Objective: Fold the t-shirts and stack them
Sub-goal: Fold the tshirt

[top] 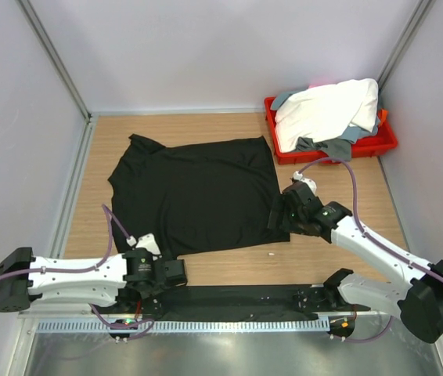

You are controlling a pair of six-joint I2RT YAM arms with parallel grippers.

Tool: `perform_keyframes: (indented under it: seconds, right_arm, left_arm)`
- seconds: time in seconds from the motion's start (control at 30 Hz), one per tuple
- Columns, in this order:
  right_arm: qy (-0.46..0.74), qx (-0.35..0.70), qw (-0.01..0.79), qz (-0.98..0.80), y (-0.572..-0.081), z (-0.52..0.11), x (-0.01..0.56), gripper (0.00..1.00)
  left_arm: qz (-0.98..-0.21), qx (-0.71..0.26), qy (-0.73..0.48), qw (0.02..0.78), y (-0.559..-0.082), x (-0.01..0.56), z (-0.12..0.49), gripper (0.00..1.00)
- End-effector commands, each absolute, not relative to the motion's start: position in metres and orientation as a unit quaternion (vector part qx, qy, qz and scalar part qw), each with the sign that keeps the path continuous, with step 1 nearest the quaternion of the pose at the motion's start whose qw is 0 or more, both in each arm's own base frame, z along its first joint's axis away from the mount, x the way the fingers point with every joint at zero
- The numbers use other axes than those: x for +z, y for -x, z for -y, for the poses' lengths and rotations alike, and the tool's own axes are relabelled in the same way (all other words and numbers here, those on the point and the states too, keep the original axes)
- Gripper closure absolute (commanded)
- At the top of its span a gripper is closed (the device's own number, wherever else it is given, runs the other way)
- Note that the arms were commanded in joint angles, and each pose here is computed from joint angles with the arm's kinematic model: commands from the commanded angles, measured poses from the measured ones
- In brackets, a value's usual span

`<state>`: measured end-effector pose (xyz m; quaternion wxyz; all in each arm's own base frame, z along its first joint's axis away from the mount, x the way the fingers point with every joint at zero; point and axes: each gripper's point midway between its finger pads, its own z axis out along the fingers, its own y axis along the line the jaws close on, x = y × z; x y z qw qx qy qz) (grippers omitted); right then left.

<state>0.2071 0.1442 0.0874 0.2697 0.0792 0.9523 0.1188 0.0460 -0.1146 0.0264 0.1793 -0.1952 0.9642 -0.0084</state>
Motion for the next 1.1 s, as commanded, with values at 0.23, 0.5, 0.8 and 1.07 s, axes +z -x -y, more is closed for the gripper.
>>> perform_keyframes:
  seconds: [0.23,0.5,0.8,1.07]
  right_arm:
    - [-0.051,0.129,0.277,-0.951,-0.220,-0.158,0.087,0.09]
    - [-0.036,0.128,0.270,-0.954,-0.222,-0.162,0.082,0.09]
    - [-0.036,0.118,0.270,-0.955,-0.221,-0.158,0.079,0.09]
    - [-0.082,0.131,0.256,-0.954,-0.214,-0.158,0.061,0.44]
  left_arm:
    - [-0.942,0.069,0.224,0.239,-0.064,0.023,0.089,0.29]
    - [-0.945,0.058,0.212,0.243,-0.086,0.020,0.120,0.24]
    - [-0.950,0.044,0.211,0.228,-0.106,0.005,0.125,0.58]
    - [-0.957,0.041,0.196,0.210,-0.102,0.016,0.132,1.00]
